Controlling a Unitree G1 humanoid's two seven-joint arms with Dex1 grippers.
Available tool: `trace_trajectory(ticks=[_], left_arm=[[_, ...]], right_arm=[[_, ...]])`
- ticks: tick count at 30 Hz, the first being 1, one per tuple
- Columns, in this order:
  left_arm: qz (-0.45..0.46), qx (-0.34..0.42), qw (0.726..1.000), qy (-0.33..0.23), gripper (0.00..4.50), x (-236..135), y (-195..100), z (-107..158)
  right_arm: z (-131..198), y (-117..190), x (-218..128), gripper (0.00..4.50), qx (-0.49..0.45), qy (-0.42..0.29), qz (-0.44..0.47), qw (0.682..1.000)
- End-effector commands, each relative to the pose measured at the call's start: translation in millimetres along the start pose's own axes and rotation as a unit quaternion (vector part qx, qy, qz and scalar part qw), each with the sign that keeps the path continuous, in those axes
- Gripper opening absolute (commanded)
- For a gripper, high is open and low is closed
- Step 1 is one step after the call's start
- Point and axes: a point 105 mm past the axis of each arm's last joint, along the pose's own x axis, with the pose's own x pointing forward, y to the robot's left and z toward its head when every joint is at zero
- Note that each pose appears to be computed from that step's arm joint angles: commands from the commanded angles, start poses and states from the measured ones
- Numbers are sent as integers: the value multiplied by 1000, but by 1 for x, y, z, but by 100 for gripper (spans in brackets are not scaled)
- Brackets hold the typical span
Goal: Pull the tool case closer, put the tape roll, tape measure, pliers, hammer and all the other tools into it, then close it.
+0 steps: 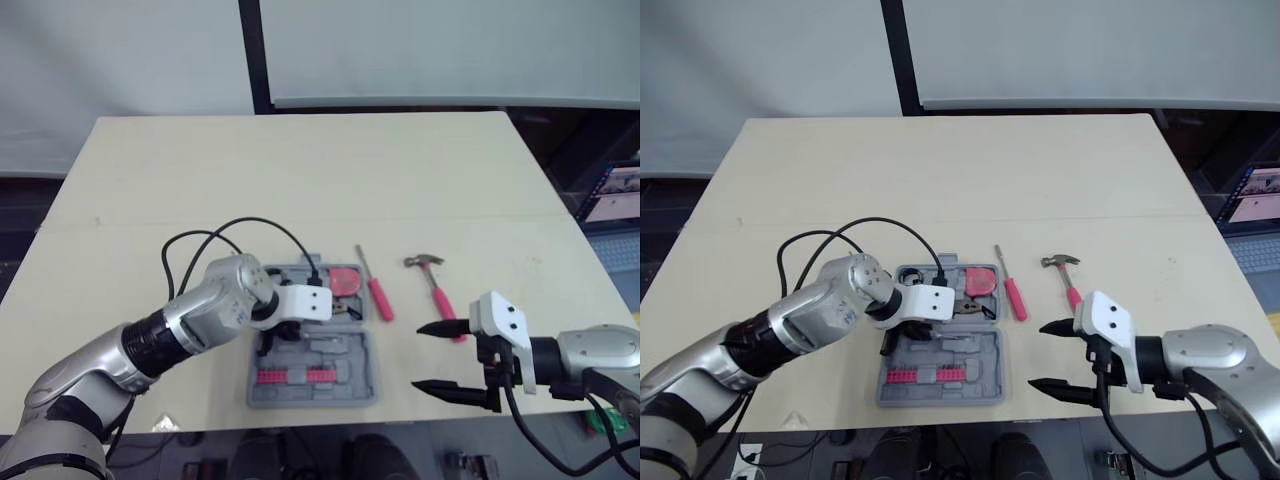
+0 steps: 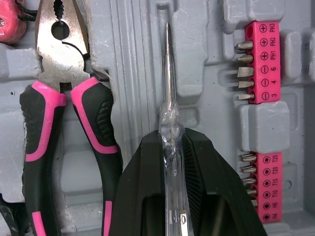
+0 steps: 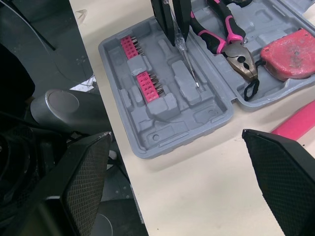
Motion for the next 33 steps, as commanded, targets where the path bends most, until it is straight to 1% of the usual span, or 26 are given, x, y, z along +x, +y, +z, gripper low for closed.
trace_trajectory(ticks=[1, 11, 20, 21, 22, 23, 25, 27, 28, 30, 31, 32, 33], left_arm=[[-7, 23, 1000, 6, 5, 3, -7, 5], [-14, -3, 1000, -15, 5, 7, -13, 14], [-12, -17, 1000, -23, 5, 3, -12, 14], [-8, -18, 1000, -24, 107, 1, -11, 13], [-5, -19, 1000, -23, 134, -3, -8, 11], [-1, -23, 999, -25, 175, -11, -5, 8], [3, -30, 999, -30, 279, -25, -2, 5], [3, -32, 998, -62, 374, -40, 0, 9], [2, -30, 997, -75, 374, -44, 0, 12], [-25, -49, 985, -162, 374, -64, -5, 12], [-32, -56, 979, -191, 374, -70, -6, 11], [-26, -42, 967, -250, 374, -71, -5, 8], [-21, -31, 956, -290, 374, -68, -7, 3]], right_arm=[[8, 5, 1, 450, -15, -15, 4, 1000], [10, 4, 2, 450, -13, -22, 0, 1000], [9, 4, 3, 450, -14, -23, -1, 1000], [9, 4, 3, 450, -14, -23, -1, 1000], [9, 3, 3, 450, -15, -24, -2, 1000], [9, 4, 4, 450, -15, -24, -2, 1000], [10, 4, 3, 450, -15, -25, -2, 1000], [10, 5, 3, 450, -15, -25, -1, 1000], [10, 5, 3, 450, -15, -25, -1, 1000], [10, 6, 2, 450, -14, -24, 0, 1000], [10, 6, 1, 450, -15, -24, 1, 1000], [10, 6, 1, 450, -15, -24, 2, 1000], [11, 5, 1, 450, -16, -24, 1, 1000]])
